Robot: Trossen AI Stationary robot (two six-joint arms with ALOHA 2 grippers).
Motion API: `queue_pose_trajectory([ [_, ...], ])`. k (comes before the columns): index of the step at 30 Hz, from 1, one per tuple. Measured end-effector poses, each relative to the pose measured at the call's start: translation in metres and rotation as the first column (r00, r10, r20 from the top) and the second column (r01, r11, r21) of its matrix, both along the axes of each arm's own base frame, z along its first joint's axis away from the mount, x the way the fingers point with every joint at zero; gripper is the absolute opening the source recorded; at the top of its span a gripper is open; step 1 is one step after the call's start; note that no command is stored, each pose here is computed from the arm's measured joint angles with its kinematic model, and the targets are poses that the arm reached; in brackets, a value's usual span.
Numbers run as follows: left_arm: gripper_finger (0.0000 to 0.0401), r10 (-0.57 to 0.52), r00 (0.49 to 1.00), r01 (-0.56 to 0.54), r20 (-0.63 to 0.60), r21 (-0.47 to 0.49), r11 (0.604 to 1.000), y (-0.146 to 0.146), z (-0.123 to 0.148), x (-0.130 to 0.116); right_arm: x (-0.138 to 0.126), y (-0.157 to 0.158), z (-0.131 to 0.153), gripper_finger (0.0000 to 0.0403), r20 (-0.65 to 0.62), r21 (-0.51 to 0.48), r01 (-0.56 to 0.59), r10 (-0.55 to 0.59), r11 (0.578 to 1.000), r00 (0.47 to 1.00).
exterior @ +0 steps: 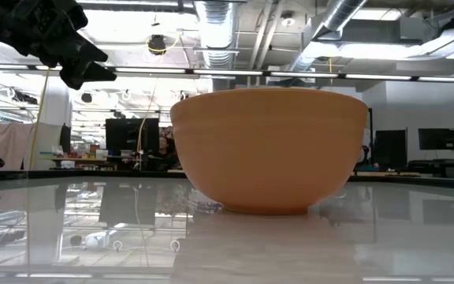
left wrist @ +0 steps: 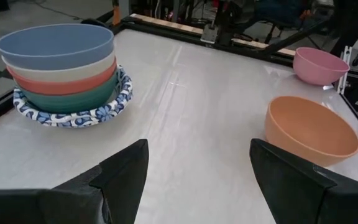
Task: Nest bowls inside each other
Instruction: Stack the pink bowl on top of the blue bowl
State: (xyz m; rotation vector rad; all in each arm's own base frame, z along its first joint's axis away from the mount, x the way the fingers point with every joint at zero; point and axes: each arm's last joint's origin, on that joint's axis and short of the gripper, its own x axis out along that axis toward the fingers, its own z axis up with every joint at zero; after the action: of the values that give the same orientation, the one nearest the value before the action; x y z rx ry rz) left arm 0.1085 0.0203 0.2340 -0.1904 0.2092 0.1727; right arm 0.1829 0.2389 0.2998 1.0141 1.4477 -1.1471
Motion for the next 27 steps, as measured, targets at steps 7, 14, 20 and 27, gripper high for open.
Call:
queue_pose_trajectory([
  [7, 0.0270, -0.002, 0.992, -0.002, 0.126, 0.031, 1.000, 0.000, 0.012, 0.002, 0.012, 0.024, -0.028, 0.0147, -0.005, 0.013, -0.005, 0.005, 1.000, 1.000],
  [14, 0.0270, -0.060, 0.960, 0.028, 0.273, 0.121, 0.992, -0.001, 0.028, 0.002, 0.037, 0.033, -0.038, 0.0147, 0.083, 0.127, 0.028, -0.039, 0.992, 0.996],
  [20, 0.0270, -0.098, 0.961, 0.039, 0.258, 0.227, 0.973, -0.001, 0.029, 0.002, 0.043, 0.025, -0.033, 0.0147, 0.085, 0.140, 0.057, -0.070, 0.988, 0.994],
  [27, 0.0270, -0.111, 0.962, 0.036, 0.248, 0.288, 0.957, -0.001, 0.029, 0.002, 0.047, 0.016, -0.030, 0.0147, -0.021, 0.195, 0.103, -0.101, 0.975, 0.995],
])
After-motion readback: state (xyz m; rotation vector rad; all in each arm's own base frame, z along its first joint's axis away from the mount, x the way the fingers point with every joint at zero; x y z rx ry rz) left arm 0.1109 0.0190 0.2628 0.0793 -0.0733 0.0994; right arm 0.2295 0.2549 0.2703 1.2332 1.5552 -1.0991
